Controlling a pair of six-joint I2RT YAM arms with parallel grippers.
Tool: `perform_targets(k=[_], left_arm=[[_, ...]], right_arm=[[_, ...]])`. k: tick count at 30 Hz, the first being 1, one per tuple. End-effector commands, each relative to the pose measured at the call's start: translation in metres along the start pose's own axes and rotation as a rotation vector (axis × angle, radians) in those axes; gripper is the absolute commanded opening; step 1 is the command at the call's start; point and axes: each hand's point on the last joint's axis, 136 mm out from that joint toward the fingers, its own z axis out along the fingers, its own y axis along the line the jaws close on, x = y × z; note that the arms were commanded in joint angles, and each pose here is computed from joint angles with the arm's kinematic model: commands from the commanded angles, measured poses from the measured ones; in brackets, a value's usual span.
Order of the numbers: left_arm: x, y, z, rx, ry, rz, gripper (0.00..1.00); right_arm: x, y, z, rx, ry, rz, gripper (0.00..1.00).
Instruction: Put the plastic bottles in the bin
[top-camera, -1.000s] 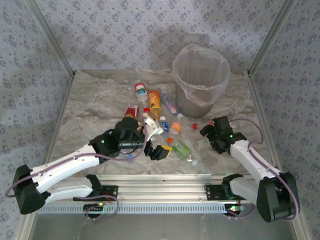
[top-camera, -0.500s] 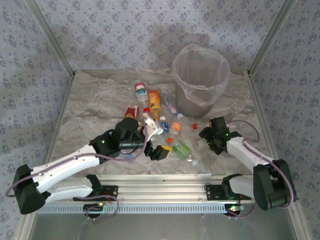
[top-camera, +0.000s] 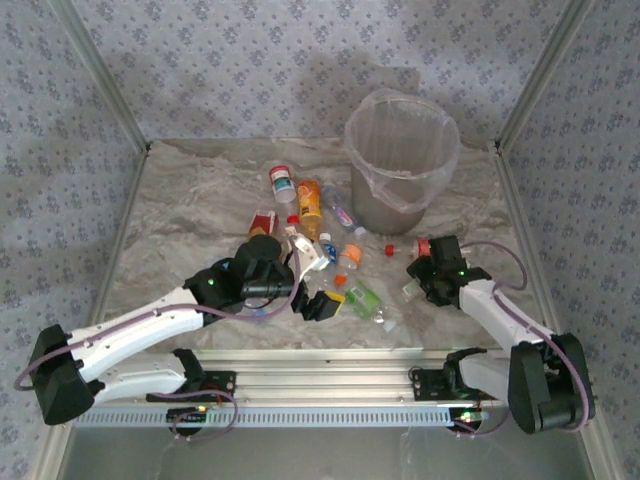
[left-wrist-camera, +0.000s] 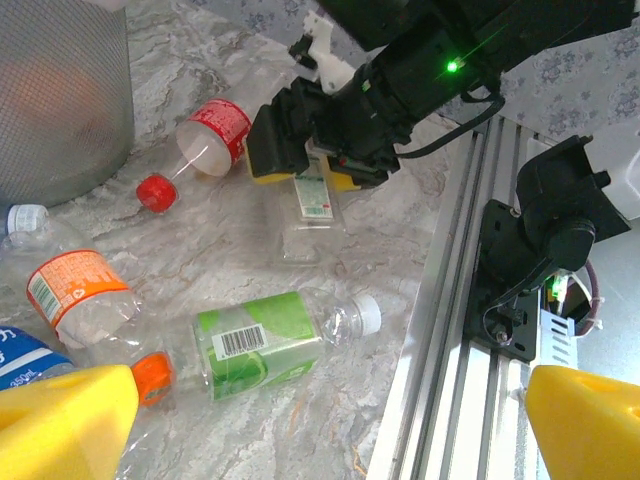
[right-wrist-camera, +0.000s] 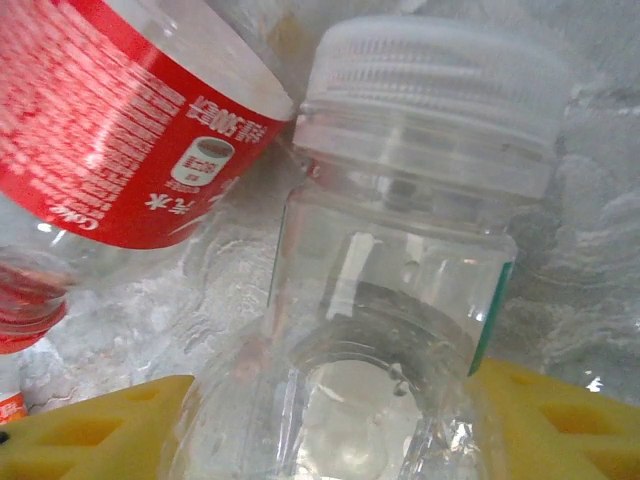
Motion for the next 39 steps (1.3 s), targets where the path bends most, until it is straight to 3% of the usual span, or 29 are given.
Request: perform_targets(k=[1,11,18,25,32,36,39], left_arm=[[-0.017,-0.006,-0.002,0.016,-0.04,0.001,1.0],[-0.029,-0.002,0.0,0.004,-0.104,-0.056,1.0],[-0.037,0.002,0.002,-0.007,-0.155,-0.098,1.0],[-0.042,0.0,0.002,-0.005,-0.154,-0.099,1.0],[-0.046,-0.001,0.003,-0.01,-0.153,-0.107,1.0],[-0.048,-0.001,-0.002,-0.024,-0.156,-0.104,1.0],[-0.048,0.002,-0.006,-0.049,-0.155,-0.105,1.0]], right_arm=[[-0.006,-0.012,-0.01,0.034,-0.048,-0.023,0.65],[-0.039,-0.004,-0.059,0.028,-0.218,-0.128,0.63],[-0.079,0.019,-0.122,0.057,-0.409,-0.262,0.61],[-0.121,0.078,-0.196,0.006,-0.625,-0.422,0.6],[-0.149,0.162,-0.256,-0.042,-0.807,-0.601,0.6],[-0.161,0.206,-0.265,-0.08,-0.828,-0.693,0.59],[-0.165,0.235,-0.257,-0.114,-0.77,-0.751,0.59]])
